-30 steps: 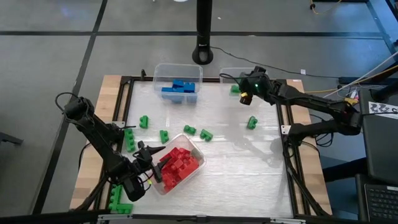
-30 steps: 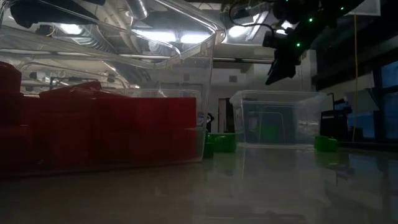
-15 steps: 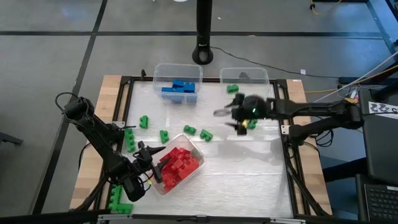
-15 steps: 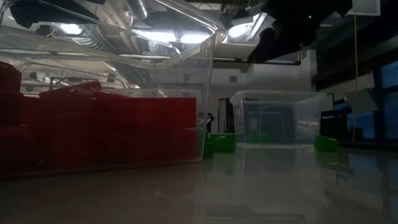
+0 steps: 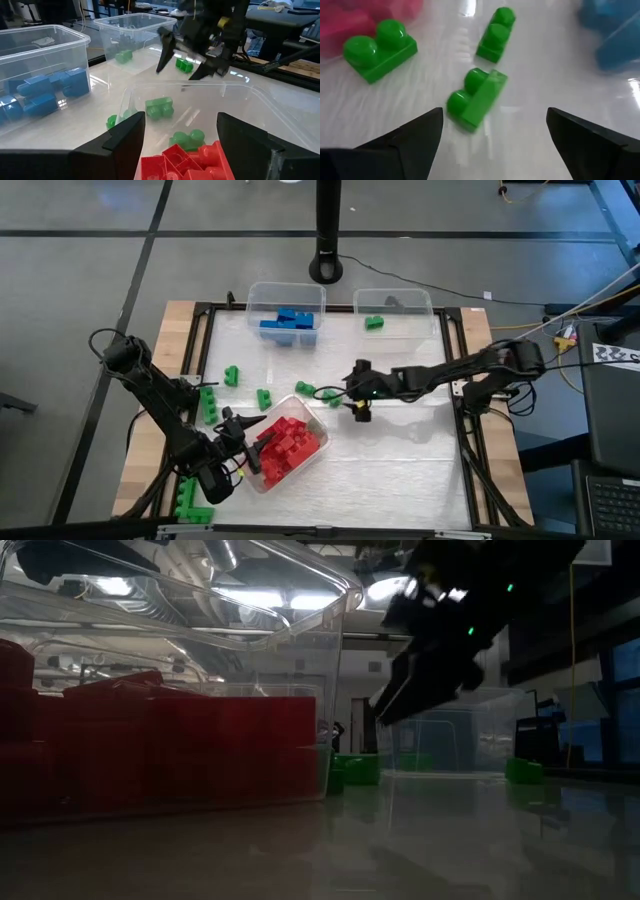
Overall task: Sort blocks
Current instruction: Put the green game piece into the top right transparent bin
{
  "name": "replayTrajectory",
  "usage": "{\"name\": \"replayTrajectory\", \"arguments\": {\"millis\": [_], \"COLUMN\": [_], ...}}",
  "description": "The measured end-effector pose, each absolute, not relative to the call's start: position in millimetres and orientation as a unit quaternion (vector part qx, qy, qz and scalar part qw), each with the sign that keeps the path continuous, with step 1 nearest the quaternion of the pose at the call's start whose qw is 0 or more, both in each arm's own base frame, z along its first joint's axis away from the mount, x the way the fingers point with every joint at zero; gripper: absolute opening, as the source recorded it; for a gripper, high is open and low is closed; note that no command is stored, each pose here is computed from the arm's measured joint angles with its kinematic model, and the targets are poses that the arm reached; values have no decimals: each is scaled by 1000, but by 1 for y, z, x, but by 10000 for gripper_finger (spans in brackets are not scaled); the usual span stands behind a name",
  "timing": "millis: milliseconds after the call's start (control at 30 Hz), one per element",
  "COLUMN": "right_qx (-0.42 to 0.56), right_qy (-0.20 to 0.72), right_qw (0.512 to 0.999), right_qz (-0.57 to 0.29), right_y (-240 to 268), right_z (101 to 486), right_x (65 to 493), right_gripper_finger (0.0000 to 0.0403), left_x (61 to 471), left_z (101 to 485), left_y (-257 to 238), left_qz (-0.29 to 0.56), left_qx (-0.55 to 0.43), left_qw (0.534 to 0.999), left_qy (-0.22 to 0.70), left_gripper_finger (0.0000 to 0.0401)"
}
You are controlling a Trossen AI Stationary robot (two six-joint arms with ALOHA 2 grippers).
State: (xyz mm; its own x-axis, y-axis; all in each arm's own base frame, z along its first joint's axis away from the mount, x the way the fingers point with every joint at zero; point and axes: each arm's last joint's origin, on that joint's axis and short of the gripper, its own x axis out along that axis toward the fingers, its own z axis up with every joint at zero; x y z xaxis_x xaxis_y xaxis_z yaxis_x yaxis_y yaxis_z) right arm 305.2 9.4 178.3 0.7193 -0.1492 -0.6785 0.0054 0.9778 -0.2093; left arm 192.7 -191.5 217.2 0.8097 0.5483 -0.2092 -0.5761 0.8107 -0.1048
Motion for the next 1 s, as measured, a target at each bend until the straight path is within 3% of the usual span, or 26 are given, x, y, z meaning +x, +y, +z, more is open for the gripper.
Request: {"name": "replayTrajectory", "arguments": {"millis": [400, 767, 1000], "right_qx": [-24, -12, -20], "right_qy": [314, 331, 329], "right_qw": [947, 941, 942], "right_qz": [-56, -69, -61], "right_y": [11, 10, 11], "right_z": [126, 96, 96], "right_x": [331, 337, 337], "right_gripper_finger": [356, 353, 277], "left_x": [193, 193, 193], "left_z": [217, 217, 217], "left_y": [-192, -191, -192], "left_qz": [295, 296, 296], "left_qx": [-81, -79, -82], "left_qw": [948, 948, 948], "left_qy": [88, 88, 87], "left_gripper_finger": [235, 235, 235]}}
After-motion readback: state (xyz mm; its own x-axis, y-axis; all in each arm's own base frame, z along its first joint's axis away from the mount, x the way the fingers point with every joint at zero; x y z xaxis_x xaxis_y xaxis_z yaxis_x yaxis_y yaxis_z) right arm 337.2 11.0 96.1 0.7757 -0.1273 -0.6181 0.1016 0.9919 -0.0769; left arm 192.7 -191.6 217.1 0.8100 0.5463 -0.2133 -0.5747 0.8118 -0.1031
